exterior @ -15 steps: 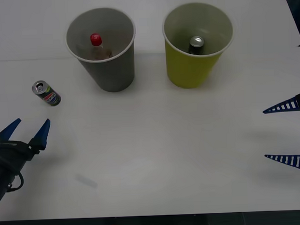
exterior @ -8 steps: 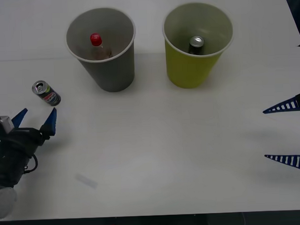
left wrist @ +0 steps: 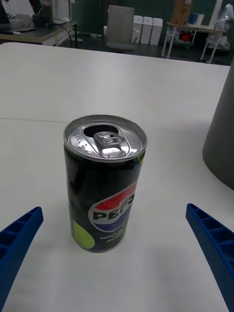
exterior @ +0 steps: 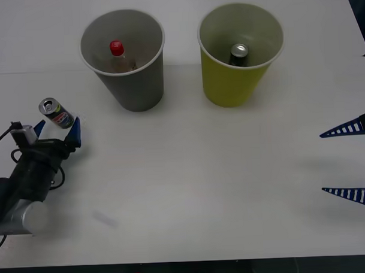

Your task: Put the can into the green bin and the plastic bottle into the gray bin

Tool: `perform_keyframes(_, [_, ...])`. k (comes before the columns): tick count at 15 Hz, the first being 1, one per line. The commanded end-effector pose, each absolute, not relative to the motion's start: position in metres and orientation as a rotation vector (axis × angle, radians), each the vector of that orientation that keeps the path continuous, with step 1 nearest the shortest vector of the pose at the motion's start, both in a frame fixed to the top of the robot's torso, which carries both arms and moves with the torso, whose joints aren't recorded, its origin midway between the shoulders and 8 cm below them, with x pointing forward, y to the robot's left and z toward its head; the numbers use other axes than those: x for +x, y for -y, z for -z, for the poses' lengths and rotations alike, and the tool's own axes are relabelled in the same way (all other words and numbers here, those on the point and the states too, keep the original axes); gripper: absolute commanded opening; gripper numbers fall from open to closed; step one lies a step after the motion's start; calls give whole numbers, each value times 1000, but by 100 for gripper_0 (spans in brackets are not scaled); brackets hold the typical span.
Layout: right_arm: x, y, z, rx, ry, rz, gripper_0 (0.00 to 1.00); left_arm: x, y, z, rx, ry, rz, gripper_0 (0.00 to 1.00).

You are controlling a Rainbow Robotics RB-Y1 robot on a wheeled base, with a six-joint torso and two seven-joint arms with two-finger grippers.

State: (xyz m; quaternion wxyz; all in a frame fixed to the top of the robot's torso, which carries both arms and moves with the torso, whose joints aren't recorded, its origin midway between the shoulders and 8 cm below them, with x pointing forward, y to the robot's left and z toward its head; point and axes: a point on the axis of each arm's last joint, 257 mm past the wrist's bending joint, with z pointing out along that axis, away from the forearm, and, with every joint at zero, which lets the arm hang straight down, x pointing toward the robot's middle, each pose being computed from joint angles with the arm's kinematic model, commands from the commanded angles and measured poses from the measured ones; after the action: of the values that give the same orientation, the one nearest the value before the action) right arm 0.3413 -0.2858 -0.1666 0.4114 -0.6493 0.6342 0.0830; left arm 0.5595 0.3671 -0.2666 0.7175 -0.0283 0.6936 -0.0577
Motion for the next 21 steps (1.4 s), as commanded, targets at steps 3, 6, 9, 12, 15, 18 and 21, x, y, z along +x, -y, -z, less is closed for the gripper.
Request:
perform_keyframes(3, [341, 286, 167, -1634, -1596, -209, 100, 587, -360, 266, -94, -1551, 121, 100])
perform_keyframes(6, [341, 286, 167, -1634, -1596, -209, 100, 599, -354, 262, -107, -1555, 129, 100])
perform_keyframes(9, [341, 286, 167, -1634, -1596, -209, 100, 602, -352, 260, -108, -1559, 132, 100])
perform_keyframes(12, [341, 286, 167, -1634, -1596, -209, 100, 602, -353, 260, -109, -1560, 130, 100])
perform_keyframes(15, [341, 286, 167, -1634, -1596, -209, 100, 602, -353, 260, -108, -1560, 129, 0])
perform_keyframes(18, [341, 286, 167, -1634, -1596, -209, 100, 602, -352, 260, -105, -1560, 129, 0])
perform_keyframes(21, [341, 286, 167, -1634, -1596, -209, 100, 603, -350, 258, -101, -1556, 135, 0])
